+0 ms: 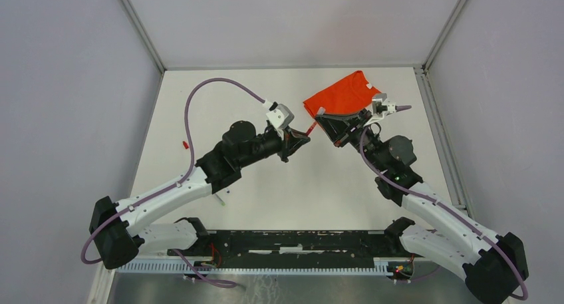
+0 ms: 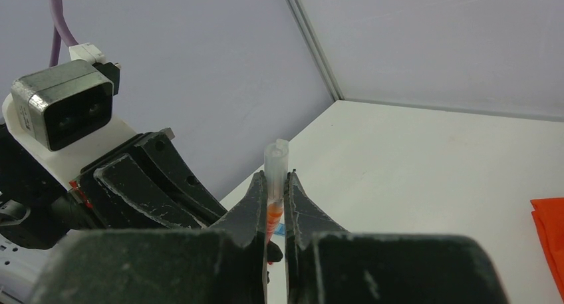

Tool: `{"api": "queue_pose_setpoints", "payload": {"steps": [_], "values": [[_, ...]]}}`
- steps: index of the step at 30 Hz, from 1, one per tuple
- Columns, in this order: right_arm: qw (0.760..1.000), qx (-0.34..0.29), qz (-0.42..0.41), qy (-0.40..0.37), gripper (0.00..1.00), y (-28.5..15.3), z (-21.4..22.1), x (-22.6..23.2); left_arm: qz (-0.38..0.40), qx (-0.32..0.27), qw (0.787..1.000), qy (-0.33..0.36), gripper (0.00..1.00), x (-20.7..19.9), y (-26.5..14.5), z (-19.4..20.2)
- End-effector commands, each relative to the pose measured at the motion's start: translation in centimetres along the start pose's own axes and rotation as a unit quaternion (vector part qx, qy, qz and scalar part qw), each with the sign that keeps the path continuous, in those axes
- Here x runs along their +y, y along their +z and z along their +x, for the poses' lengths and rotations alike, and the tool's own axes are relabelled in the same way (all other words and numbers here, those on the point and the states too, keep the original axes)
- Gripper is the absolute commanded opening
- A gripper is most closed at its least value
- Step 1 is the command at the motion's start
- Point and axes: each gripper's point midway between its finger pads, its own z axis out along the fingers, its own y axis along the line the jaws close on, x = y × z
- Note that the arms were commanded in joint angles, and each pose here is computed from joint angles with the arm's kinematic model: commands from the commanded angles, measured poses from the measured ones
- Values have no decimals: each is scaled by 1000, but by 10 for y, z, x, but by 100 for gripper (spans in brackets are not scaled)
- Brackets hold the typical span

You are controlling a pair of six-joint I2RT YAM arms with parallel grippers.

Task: Insert the pens into the pen caps
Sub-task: Insert the pen cap onto the pen.

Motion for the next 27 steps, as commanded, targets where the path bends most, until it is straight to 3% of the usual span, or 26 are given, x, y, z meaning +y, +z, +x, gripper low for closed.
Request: {"api": "queue_pose_setpoints", "payload": {"steps": [1,27], "values": [[1000,14,4,6,0,-7,11,-3,-7,-56,998,20,2,0,-4,-32],[998,48,-12,50,0,-12,52,-1,-22,-60,998,23,2,6,-7,-34]]}}
